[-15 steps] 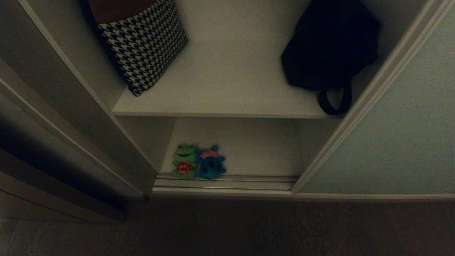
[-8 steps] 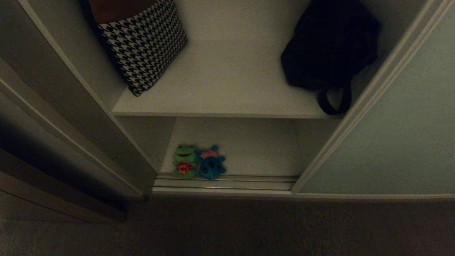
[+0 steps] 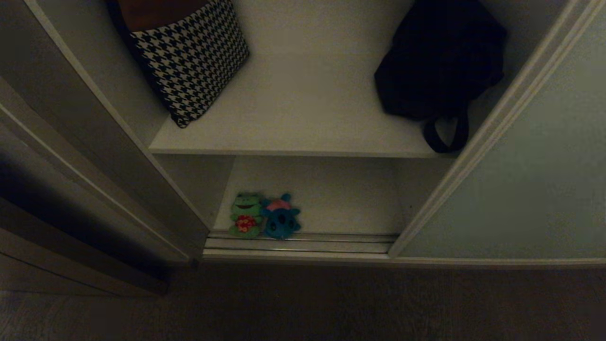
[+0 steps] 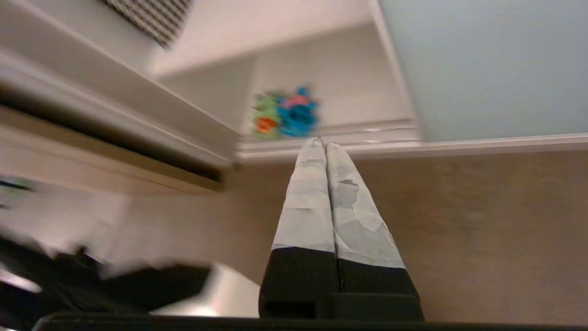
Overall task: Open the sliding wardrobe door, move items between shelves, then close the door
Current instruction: Close the door
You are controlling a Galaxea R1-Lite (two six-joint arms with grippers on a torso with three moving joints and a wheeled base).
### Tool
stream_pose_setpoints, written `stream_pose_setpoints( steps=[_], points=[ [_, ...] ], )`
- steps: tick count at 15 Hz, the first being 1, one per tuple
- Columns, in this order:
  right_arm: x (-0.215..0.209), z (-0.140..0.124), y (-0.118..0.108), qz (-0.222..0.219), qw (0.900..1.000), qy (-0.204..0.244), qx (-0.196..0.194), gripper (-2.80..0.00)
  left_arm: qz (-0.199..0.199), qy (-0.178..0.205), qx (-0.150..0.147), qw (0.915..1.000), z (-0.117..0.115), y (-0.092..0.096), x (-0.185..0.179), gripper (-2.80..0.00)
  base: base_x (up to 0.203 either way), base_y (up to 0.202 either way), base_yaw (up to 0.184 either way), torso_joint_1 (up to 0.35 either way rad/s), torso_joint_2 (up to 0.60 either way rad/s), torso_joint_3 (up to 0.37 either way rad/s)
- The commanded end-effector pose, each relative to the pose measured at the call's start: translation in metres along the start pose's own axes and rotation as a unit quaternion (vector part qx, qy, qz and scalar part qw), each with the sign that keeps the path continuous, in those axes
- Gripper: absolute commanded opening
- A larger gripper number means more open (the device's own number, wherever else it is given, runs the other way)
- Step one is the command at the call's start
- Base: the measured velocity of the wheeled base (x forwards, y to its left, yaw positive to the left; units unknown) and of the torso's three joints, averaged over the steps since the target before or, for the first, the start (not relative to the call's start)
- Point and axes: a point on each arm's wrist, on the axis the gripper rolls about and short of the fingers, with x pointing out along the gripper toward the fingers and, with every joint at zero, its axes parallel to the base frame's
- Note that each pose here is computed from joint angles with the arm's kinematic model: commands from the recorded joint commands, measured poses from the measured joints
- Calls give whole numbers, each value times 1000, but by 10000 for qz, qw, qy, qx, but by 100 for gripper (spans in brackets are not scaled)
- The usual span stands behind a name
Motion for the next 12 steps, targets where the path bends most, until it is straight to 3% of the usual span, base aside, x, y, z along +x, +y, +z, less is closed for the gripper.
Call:
stream_pose_setpoints(
  steps=[1,4,6,10,12],
  points=[
    [40,27,0,-82,9989,330,334,-280,-1,15,0,10000,0,0,0,-280,0,0,0,0,0,0],
    [52,44,3,121,9977,368,556,-280,-2,16,0,10000,0,0,0,-280,0,0,0,0,0,0],
    [51,53,5,295,9935,391,1024,-280,-1,13,0,10000,0,0,0,-280,0,0,0,0,0,0],
    [85,56,0,-195,9897,755,1201,-280,-1,9,0,10000,0,0,0,-280,0,0,0,0,0,0],
    [104,59,-4,-348,9894,878,1105,-280,-2,21,0,10000,0,0,0,-280,0,0,0,0,0,0]
  ],
)
